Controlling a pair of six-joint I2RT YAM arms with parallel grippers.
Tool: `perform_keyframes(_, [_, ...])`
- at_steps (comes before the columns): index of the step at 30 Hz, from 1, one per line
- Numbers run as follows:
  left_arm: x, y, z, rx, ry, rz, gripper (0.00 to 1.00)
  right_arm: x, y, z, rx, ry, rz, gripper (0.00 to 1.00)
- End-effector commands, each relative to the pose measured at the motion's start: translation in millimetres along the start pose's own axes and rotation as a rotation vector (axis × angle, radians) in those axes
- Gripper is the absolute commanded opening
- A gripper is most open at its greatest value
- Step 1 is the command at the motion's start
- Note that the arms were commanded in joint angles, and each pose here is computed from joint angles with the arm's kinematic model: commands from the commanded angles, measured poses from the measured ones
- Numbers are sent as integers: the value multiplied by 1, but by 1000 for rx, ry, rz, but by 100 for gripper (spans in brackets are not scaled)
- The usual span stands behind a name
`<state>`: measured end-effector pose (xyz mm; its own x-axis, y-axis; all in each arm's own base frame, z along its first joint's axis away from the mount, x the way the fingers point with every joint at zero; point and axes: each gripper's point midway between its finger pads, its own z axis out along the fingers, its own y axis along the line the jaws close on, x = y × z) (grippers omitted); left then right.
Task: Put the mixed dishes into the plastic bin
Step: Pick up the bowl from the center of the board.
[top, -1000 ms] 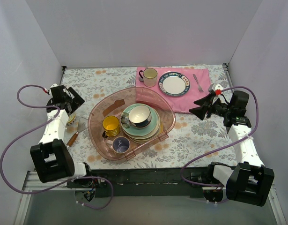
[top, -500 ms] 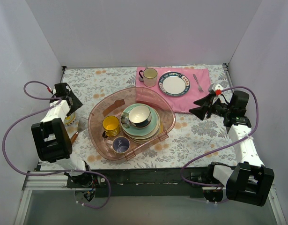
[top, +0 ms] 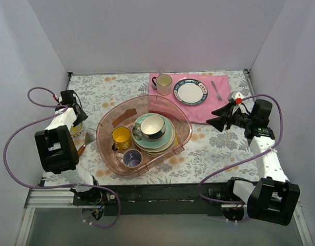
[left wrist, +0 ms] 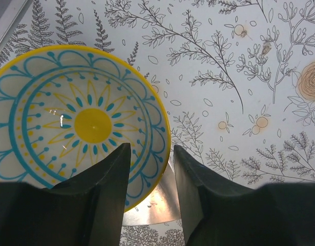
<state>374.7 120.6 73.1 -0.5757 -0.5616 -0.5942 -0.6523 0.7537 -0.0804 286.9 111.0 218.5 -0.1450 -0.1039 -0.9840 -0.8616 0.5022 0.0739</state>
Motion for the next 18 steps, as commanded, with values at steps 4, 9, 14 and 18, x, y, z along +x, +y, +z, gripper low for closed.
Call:
perform_keyframes(4, [-17,1,-4,-10,-40,11,33,-17,-2,-1,-7,-23,-56,63])
perform_keyframes(9, [-16,1,-3,-11,-37,15,29,-18,-2,-2,-7,-25,-60,63])
perform_keyframes(14, [-16,1,-4,-8,-36,17,21,-18,-2,-2,-7,-24,-60,64])
perform_keyframes(18, [-18,2,-7,-7,-45,15,16,-18,-1,-2,-7,-24,-60,63])
